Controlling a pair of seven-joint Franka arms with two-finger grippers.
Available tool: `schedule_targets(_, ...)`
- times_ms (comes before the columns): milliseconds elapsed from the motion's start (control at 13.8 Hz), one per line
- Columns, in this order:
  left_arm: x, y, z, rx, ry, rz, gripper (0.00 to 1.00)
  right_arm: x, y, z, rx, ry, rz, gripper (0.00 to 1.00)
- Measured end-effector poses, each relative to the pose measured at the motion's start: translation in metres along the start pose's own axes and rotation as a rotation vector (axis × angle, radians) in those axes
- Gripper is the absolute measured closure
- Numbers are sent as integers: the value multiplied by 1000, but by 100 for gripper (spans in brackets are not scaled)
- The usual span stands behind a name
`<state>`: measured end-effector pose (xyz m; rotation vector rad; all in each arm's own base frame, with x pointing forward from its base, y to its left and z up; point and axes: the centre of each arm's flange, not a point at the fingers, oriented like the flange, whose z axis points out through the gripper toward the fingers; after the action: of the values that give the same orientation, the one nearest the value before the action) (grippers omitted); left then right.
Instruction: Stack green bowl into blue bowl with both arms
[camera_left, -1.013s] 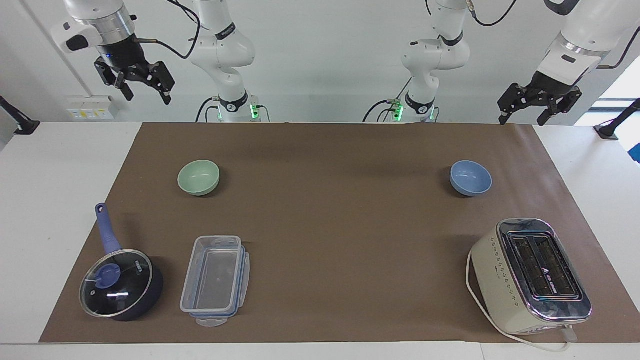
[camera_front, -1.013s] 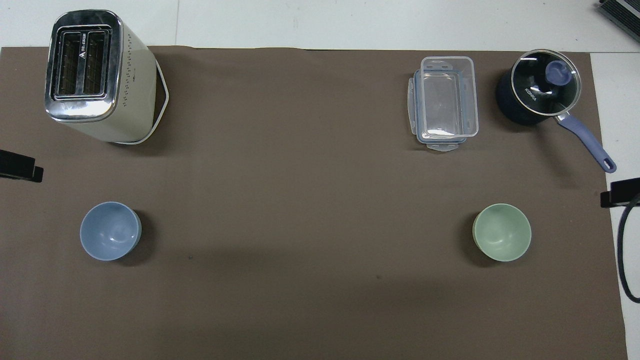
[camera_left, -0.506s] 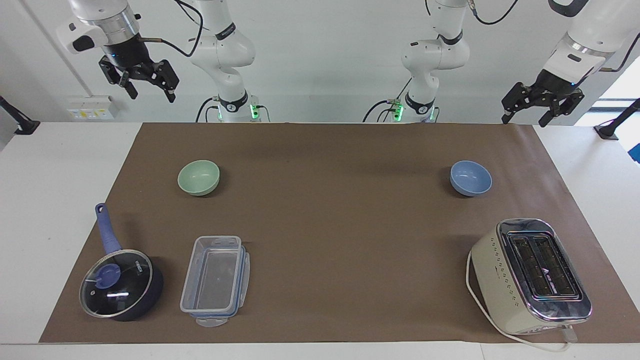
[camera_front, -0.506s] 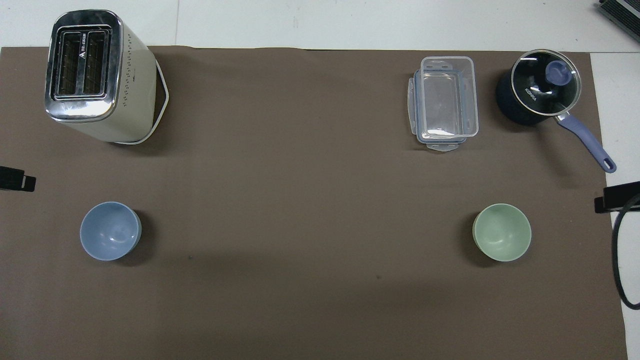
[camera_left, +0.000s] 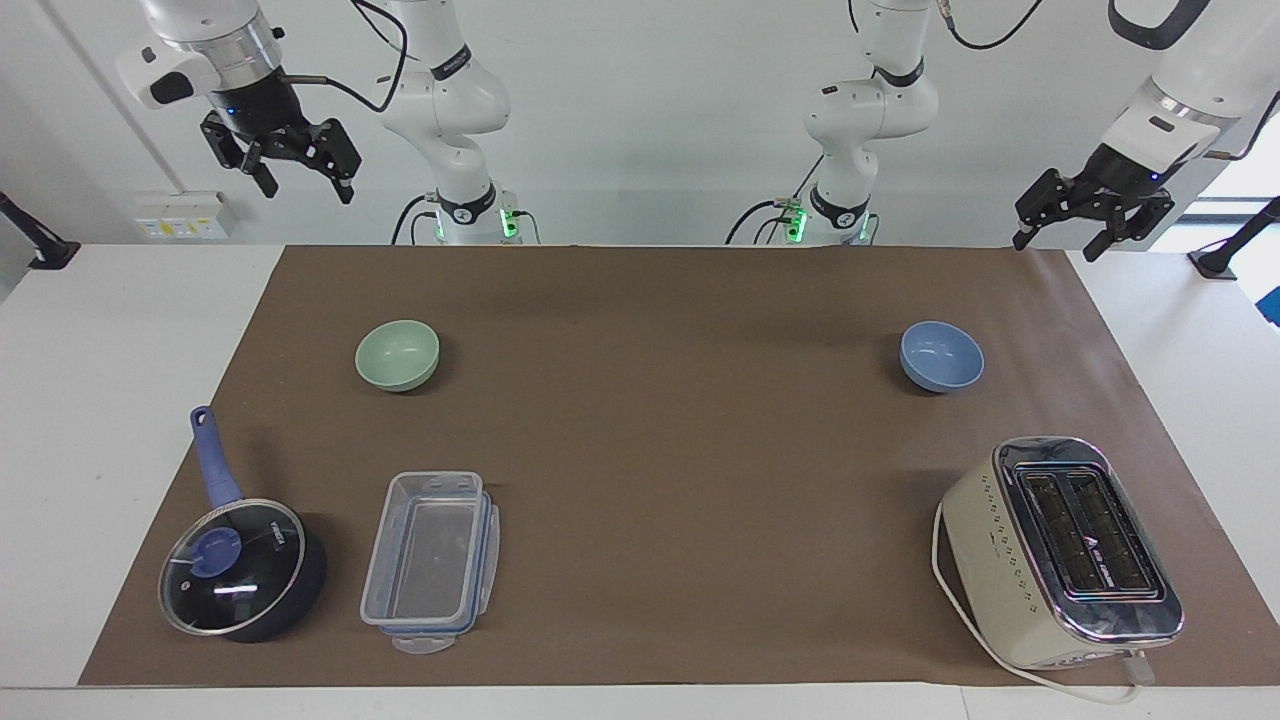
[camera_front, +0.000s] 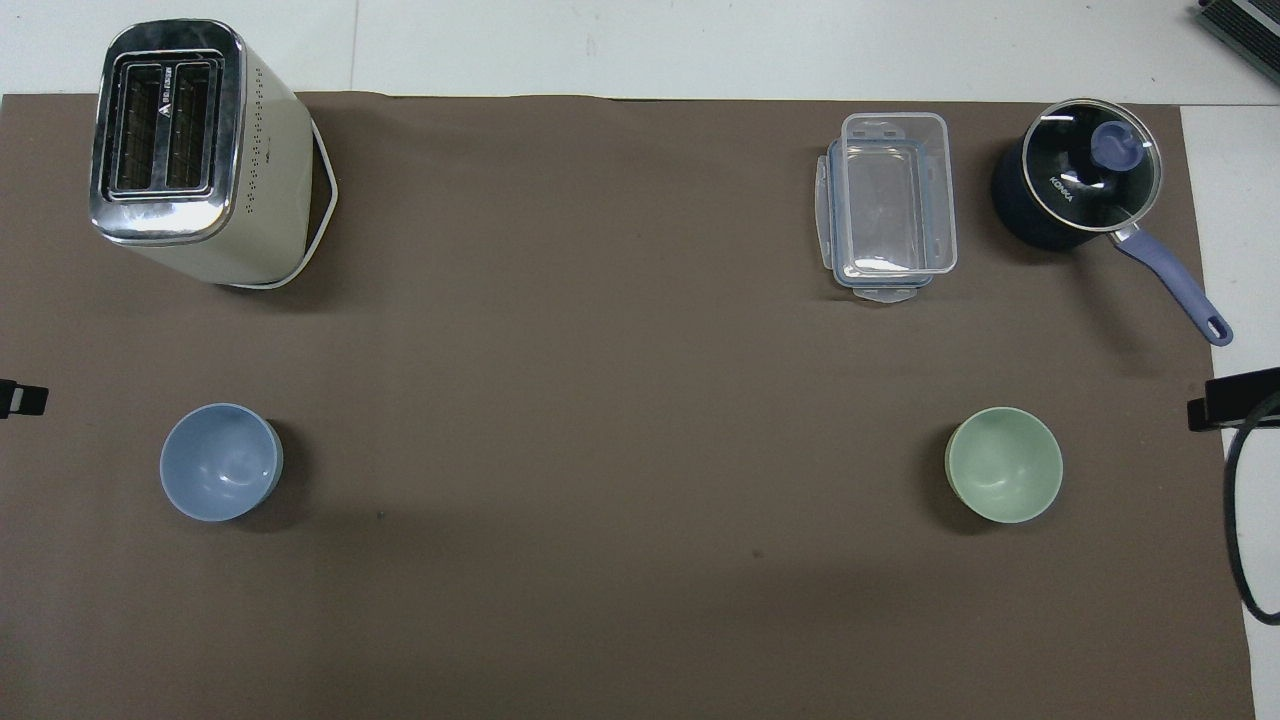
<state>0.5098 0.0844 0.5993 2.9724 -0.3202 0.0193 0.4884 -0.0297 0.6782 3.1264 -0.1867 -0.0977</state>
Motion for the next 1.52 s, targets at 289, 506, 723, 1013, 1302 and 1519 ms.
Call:
schedule_targets(289,-12,-33,44,-44,-2,19,0,0,6,0,2,-1,11,0)
schedule_targets(506,-23,-50,76,-76,-7,26,0,0,11,0,3,-3,19,0)
schedule_targets(723,-36,-65,115,-97,-6,41,0,-3,9,2,1,-22,11,0)
schedule_targets(1013,-54,-78,152,-131,12,52,0,-3,8,1,17,-20,-35,0)
schedule_targets(1302,-67,-94,191,-128,46,56,0,-4,11,-3,19,-41,-37,0)
schedule_targets(1519,-71,-96,223,-129,37,50,0,3,8,-1,17,-42,-42,0)
